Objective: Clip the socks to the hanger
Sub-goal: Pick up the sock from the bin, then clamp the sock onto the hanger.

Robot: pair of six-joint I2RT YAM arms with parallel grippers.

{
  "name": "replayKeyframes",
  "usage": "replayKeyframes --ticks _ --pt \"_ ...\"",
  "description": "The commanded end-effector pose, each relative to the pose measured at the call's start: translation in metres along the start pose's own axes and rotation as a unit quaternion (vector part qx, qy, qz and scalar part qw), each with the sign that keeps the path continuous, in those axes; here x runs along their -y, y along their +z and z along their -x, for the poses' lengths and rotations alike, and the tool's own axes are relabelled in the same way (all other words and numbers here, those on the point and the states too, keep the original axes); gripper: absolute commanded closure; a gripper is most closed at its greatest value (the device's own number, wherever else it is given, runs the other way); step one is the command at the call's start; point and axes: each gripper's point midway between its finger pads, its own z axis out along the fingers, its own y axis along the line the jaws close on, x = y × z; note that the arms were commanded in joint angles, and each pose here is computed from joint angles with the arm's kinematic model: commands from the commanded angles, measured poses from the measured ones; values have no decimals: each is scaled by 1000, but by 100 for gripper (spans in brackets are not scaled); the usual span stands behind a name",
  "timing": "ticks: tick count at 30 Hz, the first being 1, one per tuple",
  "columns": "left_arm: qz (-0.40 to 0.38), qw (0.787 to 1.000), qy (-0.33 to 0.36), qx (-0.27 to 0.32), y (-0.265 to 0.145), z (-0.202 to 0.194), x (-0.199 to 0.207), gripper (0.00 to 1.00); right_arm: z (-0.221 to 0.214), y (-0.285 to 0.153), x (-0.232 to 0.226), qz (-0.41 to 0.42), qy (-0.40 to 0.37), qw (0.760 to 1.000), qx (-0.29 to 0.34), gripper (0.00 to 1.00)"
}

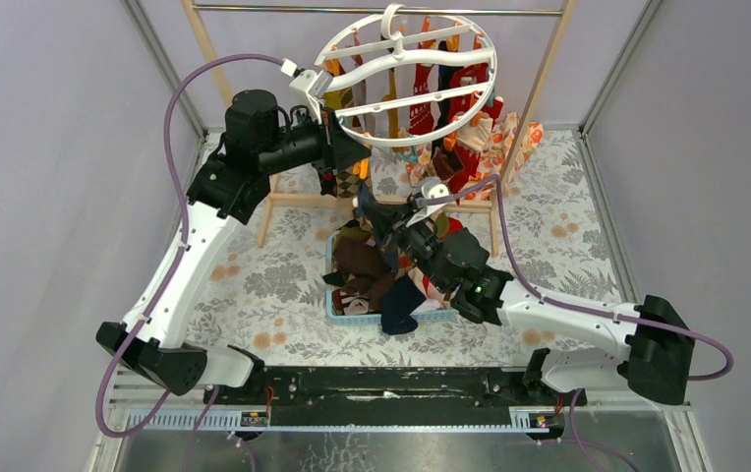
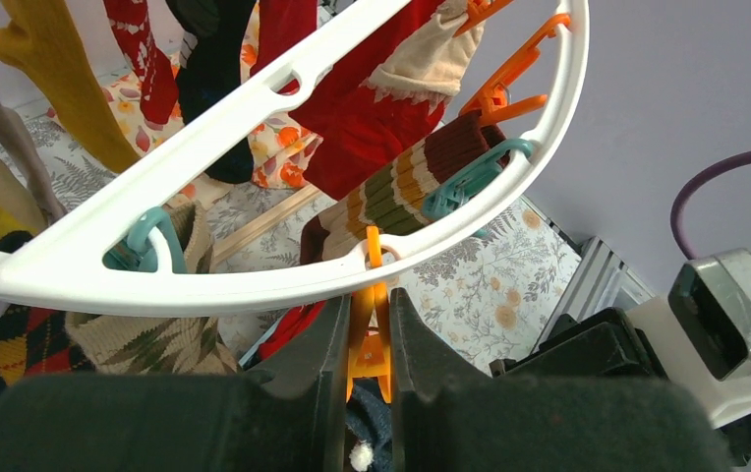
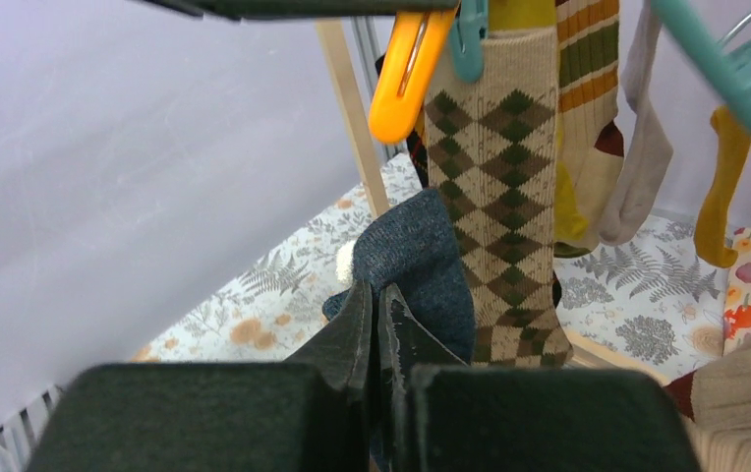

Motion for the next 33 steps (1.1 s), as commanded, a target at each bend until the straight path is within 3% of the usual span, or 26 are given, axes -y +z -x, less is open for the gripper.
replayKeyframes --ticks 1,33 --pt "-16 1000 -15 -10 0 -8 6 90 62 12 3 -30 61 993 98 98" --pt "-10 1000 -7 -3 -1 -4 4 90 79 34 -2 -42 83 986 135 100"
